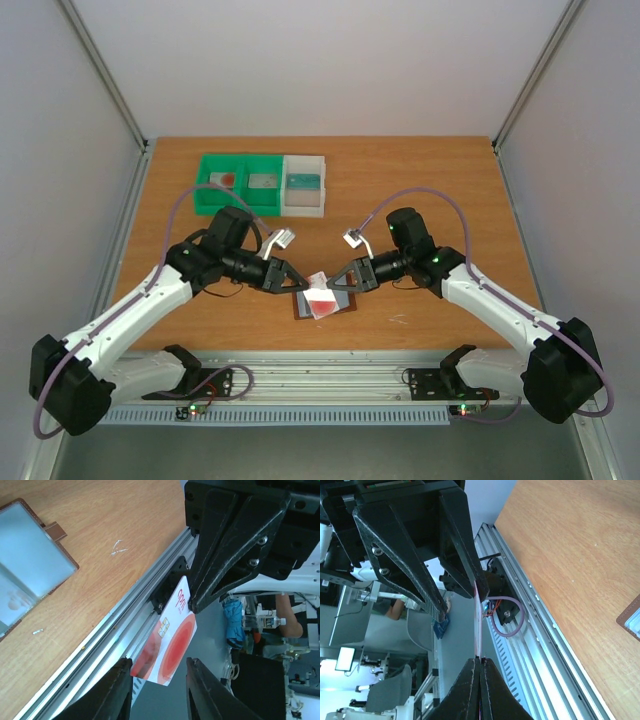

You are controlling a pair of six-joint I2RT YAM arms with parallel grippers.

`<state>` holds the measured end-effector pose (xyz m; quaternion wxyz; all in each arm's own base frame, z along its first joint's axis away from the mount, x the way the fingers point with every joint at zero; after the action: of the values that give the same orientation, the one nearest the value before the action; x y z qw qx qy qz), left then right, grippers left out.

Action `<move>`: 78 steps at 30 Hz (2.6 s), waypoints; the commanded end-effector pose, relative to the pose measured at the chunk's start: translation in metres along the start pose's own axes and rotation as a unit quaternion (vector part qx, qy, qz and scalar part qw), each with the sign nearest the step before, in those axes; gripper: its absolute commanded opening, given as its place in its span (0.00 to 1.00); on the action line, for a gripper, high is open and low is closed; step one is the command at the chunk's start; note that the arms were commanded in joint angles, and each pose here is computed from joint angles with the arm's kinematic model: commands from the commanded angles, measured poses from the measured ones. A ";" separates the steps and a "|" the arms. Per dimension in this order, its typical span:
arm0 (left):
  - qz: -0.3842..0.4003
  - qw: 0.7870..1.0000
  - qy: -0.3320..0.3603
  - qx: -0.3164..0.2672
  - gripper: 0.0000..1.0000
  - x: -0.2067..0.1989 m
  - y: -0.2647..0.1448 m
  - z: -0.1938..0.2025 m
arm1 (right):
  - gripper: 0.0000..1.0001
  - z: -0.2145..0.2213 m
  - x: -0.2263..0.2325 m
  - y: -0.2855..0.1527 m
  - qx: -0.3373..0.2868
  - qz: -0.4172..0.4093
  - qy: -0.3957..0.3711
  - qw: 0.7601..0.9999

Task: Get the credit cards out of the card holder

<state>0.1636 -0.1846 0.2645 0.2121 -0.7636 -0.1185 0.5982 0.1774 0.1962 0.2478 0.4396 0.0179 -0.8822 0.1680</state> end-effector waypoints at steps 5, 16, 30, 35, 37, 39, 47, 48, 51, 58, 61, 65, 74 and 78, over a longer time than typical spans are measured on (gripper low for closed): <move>0.047 0.999 0.016 -0.012 0.23 -0.007 -0.002 -0.010 | 0.01 0.000 0.007 0.000 -0.004 -0.018 -0.022 1.000; 0.067 0.998 -0.003 -0.012 0.01 0.000 -0.004 -0.011 | 0.01 0.001 0.007 0.000 -0.006 -0.012 -0.023 1.000; 0.012 0.997 -0.028 -0.072 0.01 0.009 -0.015 -0.019 | 0.64 -0.007 0.006 -0.005 -0.046 0.051 0.013 0.998; -0.070 0.989 -0.023 -0.131 0.00 0.008 -0.032 -0.025 | 0.98 -0.009 0.006 -0.009 -0.057 0.084 0.014 0.995; -0.104 0.981 -0.020 -0.162 0.01 0.008 -0.039 -0.030 | 0.98 -0.009 0.006 -0.011 -0.061 0.098 0.013 0.993; -0.140 0.969 -0.021 -0.202 0.01 0.008 -0.048 -0.037 | 0.99 -0.010 0.006 -0.013 -0.067 0.110 0.010 0.992; -0.243 0.916 -0.038 -0.316 0.00 0.021 -0.074 -0.067 | 0.99 -0.010 0.004 -0.013 -0.065 0.128 0.015 0.990; -0.251 0.910 -0.036 -0.328 0.00 0.022 -0.077 -0.071 | 0.98 -0.010 0.003 -0.013 -0.064 0.129 0.016 0.989; -0.294 0.880 -0.029 -0.372 0.00 0.029 -0.087 -0.082 | 0.98 -0.011 0.004 -0.013 -0.059 0.129 0.014 0.990; -0.352 0.815 -0.027 -0.459 0.00 0.058 -0.114 -0.110 | 0.99 -0.014 0.008 -0.016 -0.055 0.139 0.004 0.989; -0.354 0.793 -0.050 -0.493 0.00 0.070 -0.127 -0.122 | 0.98 -0.014 0.007 -0.016 -0.056 0.141 0.006 0.988; -0.363 0.754 -0.072 -0.543 0.00 0.084 -0.139 -0.139 | 0.98 -0.015 0.006 -0.015 -0.054 0.140 0.011 0.989; -0.374 0.727 -0.083 -0.570 0.00 0.123 -0.154 -0.188 | 0.98 -0.016 0.010 -0.017 -0.054 0.150 0.015 0.987; -0.379 0.720 -0.081 -0.576 0.00 0.139 -0.157 -0.205 | 0.98 -0.015 0.010 -0.019 -0.056 0.156 0.016 0.986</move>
<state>0.3812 -0.0308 0.2376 -0.0108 -0.5624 -0.7305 0.3872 0.1858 0.1849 0.2590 0.4368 -0.1400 -0.8685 0.1880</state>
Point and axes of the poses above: each gripper's point midway between its finger pads, its own y axis out along the fingers, its own x axis along the line the jaws close on, z = x × y, the point moved 9 cm from there along -y, back along the fingers, and after that the axes turned 9 degrees about -y, right-handed, at the moved point
